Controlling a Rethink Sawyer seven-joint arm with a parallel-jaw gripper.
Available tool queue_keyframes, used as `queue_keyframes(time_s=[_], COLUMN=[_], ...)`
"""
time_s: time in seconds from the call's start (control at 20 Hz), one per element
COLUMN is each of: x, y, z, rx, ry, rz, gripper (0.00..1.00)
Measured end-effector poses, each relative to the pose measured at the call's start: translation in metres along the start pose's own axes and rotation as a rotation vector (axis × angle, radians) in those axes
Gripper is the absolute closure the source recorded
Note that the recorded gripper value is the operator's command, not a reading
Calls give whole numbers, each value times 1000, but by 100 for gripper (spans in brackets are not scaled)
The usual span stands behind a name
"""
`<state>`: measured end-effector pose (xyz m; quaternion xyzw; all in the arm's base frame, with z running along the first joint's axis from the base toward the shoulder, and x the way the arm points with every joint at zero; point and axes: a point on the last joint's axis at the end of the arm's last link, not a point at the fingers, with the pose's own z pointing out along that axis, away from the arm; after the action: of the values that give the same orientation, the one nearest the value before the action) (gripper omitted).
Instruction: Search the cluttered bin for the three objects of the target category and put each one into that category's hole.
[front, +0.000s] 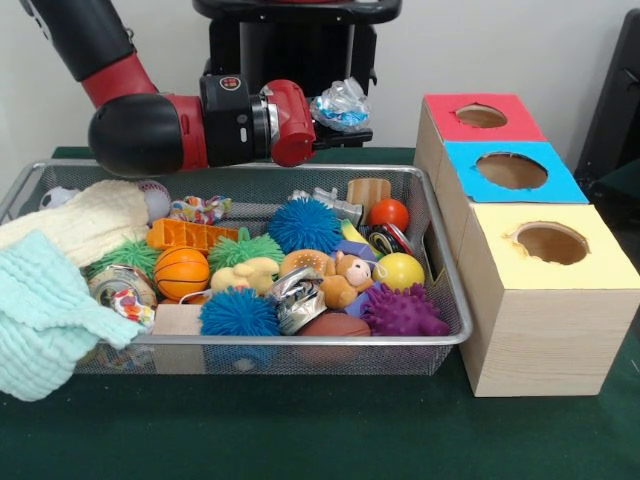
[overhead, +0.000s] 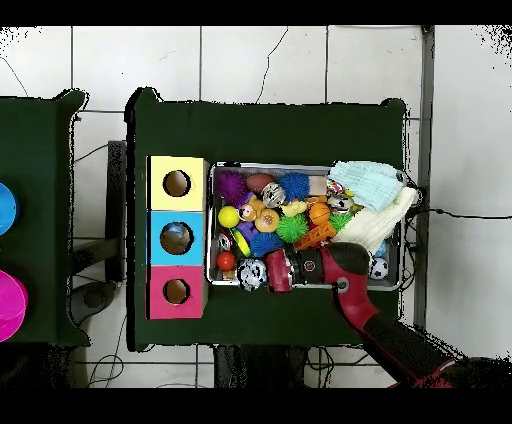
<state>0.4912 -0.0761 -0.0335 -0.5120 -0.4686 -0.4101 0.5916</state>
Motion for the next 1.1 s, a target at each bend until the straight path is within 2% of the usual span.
queue_keyframes(time_s=[0.4, 0.65, 0.85, 1.1], x=[4, 14, 27, 41], y=[6, 22, 46, 63], z=[0, 2, 7, 14], rx=[-18, -37, -70, -99], ry=[10, -26, -72, -107], rz=[22, 11, -12, -30], gripper=[0, 0, 0, 0])
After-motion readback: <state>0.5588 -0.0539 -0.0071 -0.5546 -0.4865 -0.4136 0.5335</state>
